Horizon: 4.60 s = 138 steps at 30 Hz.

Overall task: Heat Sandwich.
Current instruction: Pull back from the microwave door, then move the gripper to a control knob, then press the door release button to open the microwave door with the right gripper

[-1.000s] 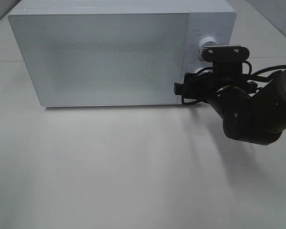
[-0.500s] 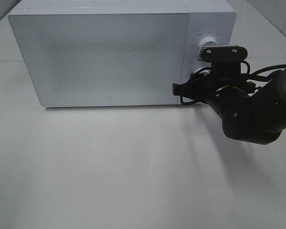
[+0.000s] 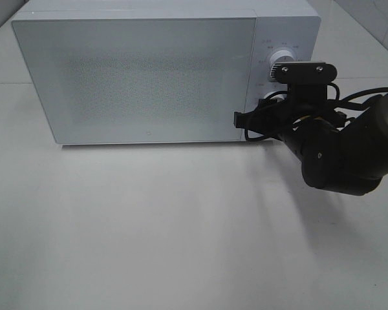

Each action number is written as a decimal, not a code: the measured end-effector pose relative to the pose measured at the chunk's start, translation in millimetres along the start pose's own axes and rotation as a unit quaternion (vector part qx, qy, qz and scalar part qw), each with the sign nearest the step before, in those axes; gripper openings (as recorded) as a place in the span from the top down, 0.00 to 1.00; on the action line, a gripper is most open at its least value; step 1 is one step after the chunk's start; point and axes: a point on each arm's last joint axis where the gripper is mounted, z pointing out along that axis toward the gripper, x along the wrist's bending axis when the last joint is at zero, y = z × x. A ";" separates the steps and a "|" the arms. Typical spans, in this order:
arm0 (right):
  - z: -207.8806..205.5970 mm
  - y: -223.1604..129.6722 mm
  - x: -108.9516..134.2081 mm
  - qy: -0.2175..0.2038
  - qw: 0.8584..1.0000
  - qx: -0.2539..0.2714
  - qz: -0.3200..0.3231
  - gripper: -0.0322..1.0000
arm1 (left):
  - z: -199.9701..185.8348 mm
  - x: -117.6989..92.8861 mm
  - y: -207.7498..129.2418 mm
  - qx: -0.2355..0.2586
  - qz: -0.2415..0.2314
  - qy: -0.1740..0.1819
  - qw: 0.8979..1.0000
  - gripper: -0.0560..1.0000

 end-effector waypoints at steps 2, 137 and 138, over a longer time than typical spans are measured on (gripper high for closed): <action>0.0 0.0 0.1 0.001 1.000 0.000 0.013 0.55 | 0.0 0.0 0.0 0.000 0.000 0.000 1.000 0.01; -116.4 5.0 -17.6 0.040 0.902 0.252 0.348 0.23 | 0.0 0.0 0.0 0.000 0.000 0.000 1.000 0.01; -118.5 6.9 -16.7 0.047 0.909 0.264 0.319 0.23 | 0.0 0.0 0.0 0.000 0.000 0.000 1.000 0.01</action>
